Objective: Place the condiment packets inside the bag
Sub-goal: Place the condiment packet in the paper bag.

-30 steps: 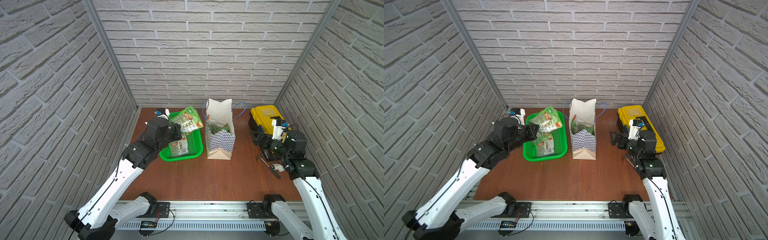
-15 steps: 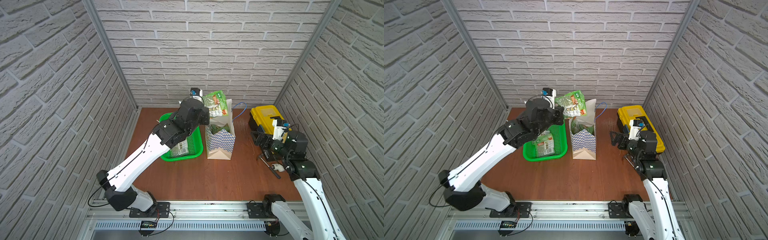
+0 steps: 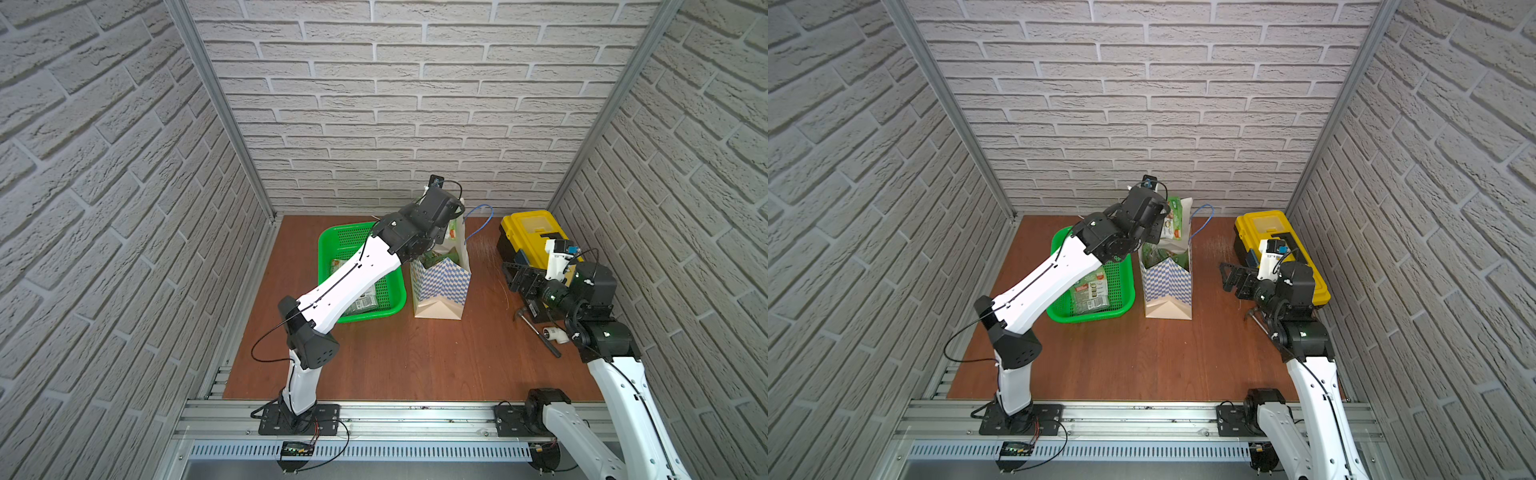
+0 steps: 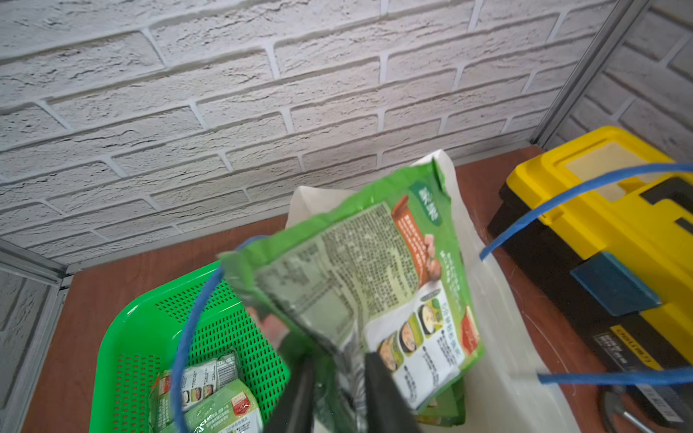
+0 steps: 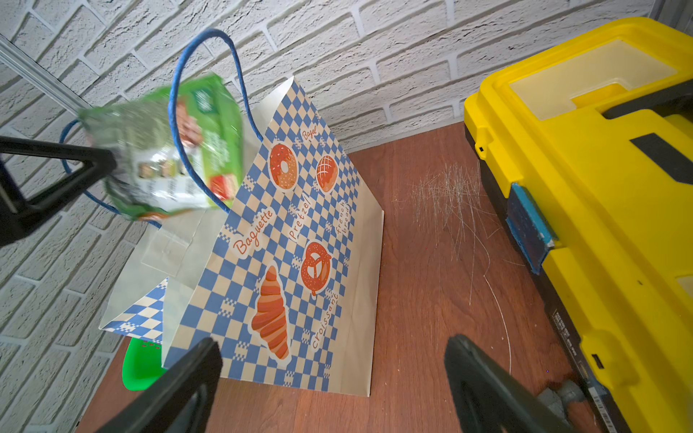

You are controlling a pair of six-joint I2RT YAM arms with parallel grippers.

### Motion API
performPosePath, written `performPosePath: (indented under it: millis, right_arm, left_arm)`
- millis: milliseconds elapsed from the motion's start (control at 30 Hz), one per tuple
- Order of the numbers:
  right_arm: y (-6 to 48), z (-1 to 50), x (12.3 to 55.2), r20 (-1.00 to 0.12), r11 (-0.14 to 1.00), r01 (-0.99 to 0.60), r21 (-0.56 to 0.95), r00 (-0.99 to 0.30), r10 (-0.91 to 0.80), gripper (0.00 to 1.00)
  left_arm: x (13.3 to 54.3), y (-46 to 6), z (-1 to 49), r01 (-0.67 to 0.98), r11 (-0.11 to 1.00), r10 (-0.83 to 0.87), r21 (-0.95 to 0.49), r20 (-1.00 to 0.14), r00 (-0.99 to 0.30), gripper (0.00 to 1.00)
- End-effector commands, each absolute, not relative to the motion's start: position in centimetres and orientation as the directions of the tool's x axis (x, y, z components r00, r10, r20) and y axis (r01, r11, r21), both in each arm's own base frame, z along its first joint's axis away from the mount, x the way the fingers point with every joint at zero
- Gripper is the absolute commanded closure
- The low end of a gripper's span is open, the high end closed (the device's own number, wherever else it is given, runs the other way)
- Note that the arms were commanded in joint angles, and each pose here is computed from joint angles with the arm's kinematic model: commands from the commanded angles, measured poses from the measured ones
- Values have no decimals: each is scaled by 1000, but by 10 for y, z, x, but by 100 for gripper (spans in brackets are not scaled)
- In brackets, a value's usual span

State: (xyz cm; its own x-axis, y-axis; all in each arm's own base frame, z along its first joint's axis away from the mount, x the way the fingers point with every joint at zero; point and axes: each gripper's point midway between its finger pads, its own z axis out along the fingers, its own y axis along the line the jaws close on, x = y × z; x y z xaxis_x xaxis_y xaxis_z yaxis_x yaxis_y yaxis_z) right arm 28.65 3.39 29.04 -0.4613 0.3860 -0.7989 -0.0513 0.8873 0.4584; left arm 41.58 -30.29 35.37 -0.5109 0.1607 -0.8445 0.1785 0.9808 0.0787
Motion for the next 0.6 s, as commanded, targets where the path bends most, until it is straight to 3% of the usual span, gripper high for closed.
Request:
performPosePath:
  millis: [0, 67, 333, 467, 567]
  right_arm:
    - [35, 299, 285, -820, 891, -81, 447, -434, 372, 3]
    - [36, 299, 285, -819, 889, -83, 450, -436, 373, 3]
    - [38, 304, 282, -823, 888, -98, 450, -430, 370, 3]
    - [39, 309, 279, -828, 885, -110, 452, -420, 371, 3]
    - [40, 309, 280, -826, 883, -111, 456, -422, 373, 3]
  left_arm:
    - [401, -305, 366, 196, 975, 190, 103, -843, -503, 46]
    - [392, -312, 375, 230, 970, 182, 75, -852, -491, 34]
    - [348, -296, 396, 310, 951, 153, 6, -878, -454, 23]
    - [319, -262, 386, 325, 945, 102, -41, -907, -410, 9]
    - [302, -222, 369, 274, 959, 45, -78, -908, -417, 5]
